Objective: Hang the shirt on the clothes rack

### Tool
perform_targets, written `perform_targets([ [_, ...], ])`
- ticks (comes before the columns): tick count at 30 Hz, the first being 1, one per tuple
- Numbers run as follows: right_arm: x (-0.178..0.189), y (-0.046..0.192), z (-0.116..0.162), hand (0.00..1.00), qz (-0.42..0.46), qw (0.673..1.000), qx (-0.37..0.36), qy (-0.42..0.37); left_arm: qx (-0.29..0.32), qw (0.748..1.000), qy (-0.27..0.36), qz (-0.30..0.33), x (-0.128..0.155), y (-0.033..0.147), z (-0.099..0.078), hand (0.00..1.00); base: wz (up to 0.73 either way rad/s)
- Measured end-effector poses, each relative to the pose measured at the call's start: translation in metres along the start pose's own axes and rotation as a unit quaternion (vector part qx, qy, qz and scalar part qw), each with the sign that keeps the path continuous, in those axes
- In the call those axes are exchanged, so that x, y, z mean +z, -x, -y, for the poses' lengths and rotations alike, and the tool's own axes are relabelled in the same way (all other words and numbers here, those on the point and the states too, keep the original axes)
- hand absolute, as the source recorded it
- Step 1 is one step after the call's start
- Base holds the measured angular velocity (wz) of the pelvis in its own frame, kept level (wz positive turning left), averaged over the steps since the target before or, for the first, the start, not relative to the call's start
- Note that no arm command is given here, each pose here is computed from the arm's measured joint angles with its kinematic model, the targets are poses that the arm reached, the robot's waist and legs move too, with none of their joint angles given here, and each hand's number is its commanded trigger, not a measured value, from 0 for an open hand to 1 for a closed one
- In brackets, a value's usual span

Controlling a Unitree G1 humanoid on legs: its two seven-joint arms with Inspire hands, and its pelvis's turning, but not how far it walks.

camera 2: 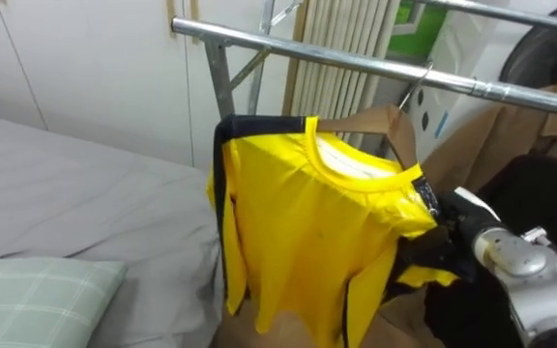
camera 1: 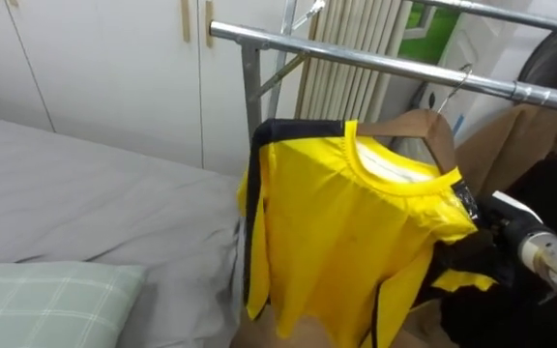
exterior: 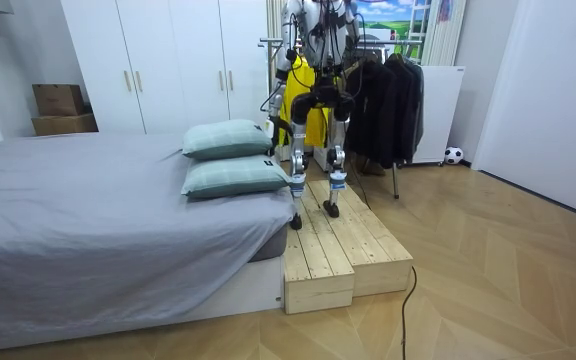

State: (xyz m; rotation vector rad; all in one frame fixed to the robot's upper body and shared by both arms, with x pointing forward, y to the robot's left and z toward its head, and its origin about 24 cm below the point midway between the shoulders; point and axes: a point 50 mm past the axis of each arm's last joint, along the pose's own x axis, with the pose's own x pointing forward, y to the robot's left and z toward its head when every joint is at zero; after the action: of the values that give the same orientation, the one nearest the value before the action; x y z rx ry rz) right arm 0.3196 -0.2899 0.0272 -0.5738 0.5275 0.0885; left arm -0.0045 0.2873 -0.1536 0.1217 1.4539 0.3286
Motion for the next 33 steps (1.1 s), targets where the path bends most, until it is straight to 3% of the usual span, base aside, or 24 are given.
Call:
perform_targets([
  [17, -0.013, -0.005, 0.003, 1.0, -0.049, 0.999, 0.001, -0.021, 0.0, 0.999, -0.005, 0.033, 0.03, -0.002, 0.002, 0.0, 0.05],
  [33, -0.019, -0.005, 0.004, 1.0, -0.056, 0.998, -0.023, -0.029, 0.006, 0.999, -0.015, 0.04, 0.039, -0.002, 0.004, 0.0, 0.01],
])
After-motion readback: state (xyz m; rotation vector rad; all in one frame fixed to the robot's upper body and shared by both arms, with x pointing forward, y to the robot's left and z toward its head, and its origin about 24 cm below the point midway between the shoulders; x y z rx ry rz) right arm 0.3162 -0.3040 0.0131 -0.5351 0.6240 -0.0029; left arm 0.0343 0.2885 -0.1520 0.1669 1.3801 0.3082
